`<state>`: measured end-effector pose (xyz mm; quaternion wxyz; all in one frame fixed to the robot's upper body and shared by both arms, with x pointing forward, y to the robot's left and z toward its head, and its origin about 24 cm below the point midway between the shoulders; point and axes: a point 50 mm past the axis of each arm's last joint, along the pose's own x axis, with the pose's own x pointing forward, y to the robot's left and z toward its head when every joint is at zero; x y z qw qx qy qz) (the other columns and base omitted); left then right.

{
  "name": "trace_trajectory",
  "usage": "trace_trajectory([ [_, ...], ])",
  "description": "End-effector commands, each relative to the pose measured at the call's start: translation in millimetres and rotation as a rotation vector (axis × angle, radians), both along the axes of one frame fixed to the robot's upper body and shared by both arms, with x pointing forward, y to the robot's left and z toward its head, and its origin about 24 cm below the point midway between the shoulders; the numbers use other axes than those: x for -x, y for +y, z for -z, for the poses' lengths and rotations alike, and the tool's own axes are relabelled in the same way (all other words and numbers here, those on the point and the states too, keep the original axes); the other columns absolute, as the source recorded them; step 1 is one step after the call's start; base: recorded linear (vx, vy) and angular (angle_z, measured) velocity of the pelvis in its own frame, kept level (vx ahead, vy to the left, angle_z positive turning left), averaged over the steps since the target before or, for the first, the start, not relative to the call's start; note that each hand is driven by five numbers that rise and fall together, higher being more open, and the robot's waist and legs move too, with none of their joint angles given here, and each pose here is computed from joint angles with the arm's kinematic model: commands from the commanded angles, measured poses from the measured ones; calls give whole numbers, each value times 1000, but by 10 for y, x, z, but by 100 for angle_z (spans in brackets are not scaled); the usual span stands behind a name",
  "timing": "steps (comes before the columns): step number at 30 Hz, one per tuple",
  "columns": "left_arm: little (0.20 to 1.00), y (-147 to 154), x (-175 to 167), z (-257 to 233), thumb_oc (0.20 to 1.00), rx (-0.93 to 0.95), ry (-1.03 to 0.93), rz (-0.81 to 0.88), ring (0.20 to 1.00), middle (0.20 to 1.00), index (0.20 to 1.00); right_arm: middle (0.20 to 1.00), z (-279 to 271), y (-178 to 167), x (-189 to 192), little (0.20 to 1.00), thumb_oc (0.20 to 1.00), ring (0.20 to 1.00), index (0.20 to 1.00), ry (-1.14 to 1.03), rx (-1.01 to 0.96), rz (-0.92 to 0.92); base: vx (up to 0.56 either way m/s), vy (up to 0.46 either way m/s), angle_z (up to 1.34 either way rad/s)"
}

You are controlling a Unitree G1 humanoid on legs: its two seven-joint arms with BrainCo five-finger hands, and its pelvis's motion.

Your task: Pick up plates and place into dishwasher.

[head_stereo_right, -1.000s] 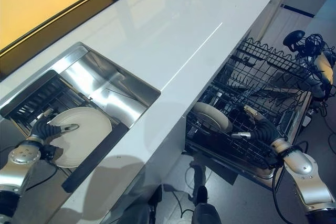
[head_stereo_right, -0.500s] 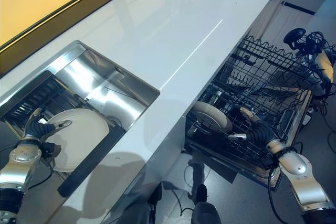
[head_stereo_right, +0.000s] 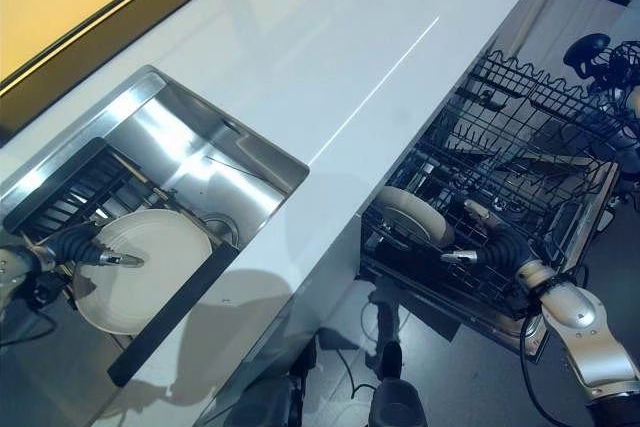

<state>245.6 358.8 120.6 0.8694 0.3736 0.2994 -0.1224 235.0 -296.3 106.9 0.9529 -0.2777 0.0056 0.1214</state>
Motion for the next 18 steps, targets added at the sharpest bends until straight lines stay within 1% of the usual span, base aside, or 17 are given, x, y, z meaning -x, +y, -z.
trace_trajectory([
  [1,1000,-515,212,354,1000,239,213,290,1000,1000,1000,1000,-327,103,-50,1000,1000,1000,1000,-113,14,-85,0,0,0],
  [4,1000,-655,178,218,1000,294,177,381,1000,1000,1000,1000,-345,89,-41,1000,1000,1000,1000,-108,3,-84,19,-38,1],
  [10,1000,-858,178,134,1000,408,162,485,1000,1000,1000,1000,-313,99,-33,1000,1000,1000,1000,-99,-10,-86,24,-34,4],
  [11,771,-880,177,128,771,433,159,496,771,771,771,1000,-299,96,-30,1000,1000,1000,1000,-95,-11,-85,35,-26,2],
  [12,451,-891,181,125,451,443,157,501,451,451,451,1000,-287,94,-24,1000,1000,1000,1000,-92,-13,-84,43,-19,1],
  [13,200,-903,190,124,200,460,150,506,200,200,200,1000,-269,91,-13,1000,1000,1000,1000,-87,-13,-83,45,-11,1],
  [18,200,-937,215,92,200,502,83,525,200,200,200,1000,-227,74,55,1000,1000,1000,1000,-70,-20,-80,42,-17,3],
])
